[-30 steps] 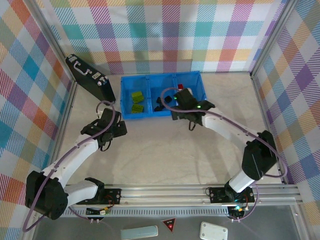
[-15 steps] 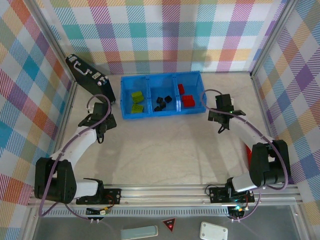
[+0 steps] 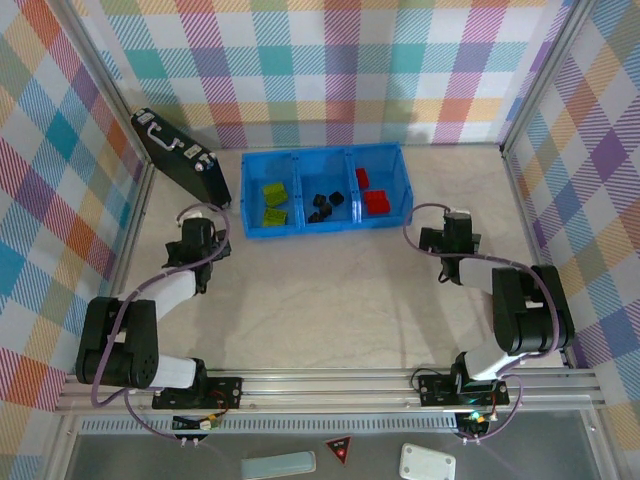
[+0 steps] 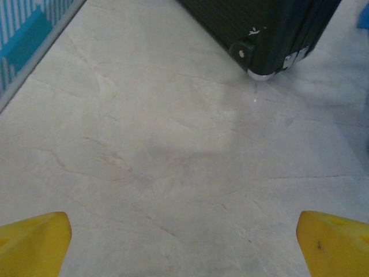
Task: Sort the legos into containers by color
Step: Reset both arms
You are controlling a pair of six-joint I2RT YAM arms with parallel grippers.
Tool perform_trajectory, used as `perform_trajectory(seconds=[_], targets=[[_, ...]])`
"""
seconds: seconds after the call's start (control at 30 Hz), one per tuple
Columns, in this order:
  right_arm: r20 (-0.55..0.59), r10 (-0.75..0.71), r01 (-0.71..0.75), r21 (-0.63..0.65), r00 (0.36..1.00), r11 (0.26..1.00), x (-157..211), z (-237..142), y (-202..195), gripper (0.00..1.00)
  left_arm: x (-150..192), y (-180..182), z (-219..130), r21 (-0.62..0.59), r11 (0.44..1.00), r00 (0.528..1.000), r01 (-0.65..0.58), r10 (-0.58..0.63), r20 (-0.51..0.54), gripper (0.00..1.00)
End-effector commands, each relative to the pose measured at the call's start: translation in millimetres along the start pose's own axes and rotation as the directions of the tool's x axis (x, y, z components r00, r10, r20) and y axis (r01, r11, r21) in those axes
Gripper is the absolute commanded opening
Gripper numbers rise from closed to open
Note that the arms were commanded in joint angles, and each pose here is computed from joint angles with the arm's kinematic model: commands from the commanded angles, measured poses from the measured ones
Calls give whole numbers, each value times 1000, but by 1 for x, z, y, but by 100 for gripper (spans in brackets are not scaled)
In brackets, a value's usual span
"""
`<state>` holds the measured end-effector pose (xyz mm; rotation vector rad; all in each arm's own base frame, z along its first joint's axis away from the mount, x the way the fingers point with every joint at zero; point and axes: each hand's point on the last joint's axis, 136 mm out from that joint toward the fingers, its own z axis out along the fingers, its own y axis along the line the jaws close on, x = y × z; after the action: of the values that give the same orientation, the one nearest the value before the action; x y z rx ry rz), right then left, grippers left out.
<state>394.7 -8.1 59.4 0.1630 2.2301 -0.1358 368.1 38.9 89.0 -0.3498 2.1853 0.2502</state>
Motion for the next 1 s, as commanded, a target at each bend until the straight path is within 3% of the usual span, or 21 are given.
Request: perform_trajectory(seconds=[0.0, 0.13, 0.27, 0.33, 0.57, 0.77, 0.8, 0.97], targets=[[185, -18, 43, -133, 983, 990, -35, -12, 20, 99, -33, -14, 1, 143, 989, 986, 38, -61, 155, 100], [256, -5, 55, -189, 967, 981, -34, -22, 25, 99, -20, -32, 8, 266, 963, 978, 41, -93, 185, 100], [319, 8, 66, -220, 948, 973, -27, -25, 26, 99, -17, -45, 15, 315, 949, 985, -1, -54, 166, 100], [287, 14, 50, -211, 958, 976, -26, -21, 24, 99, -14, -57, 19, 350, 936, 989, -45, -8, 151, 100], [282, 24, 33, -195, 959, 980, -26, -21, 20, 99, -11, -64, 18, 270, 956, 983, -112, 67, 172, 100], [285, 22, 35, -194, 958, 980, -26, -21, 20, 99, -7, -57, 10, 257, 962, 962, -91, 19, 271, 100], [285, 23, 34, -194, 958, 980, -26, -21, 20, 99, -2, -57, 13, 255, 963, 974, -92, 33, 226, 100], [283, 23, 33, -193, 959, 981, -25, -21, 19, 99, -4, -57, 13, 257, 962, 969, -91, 26, 245, 100]])
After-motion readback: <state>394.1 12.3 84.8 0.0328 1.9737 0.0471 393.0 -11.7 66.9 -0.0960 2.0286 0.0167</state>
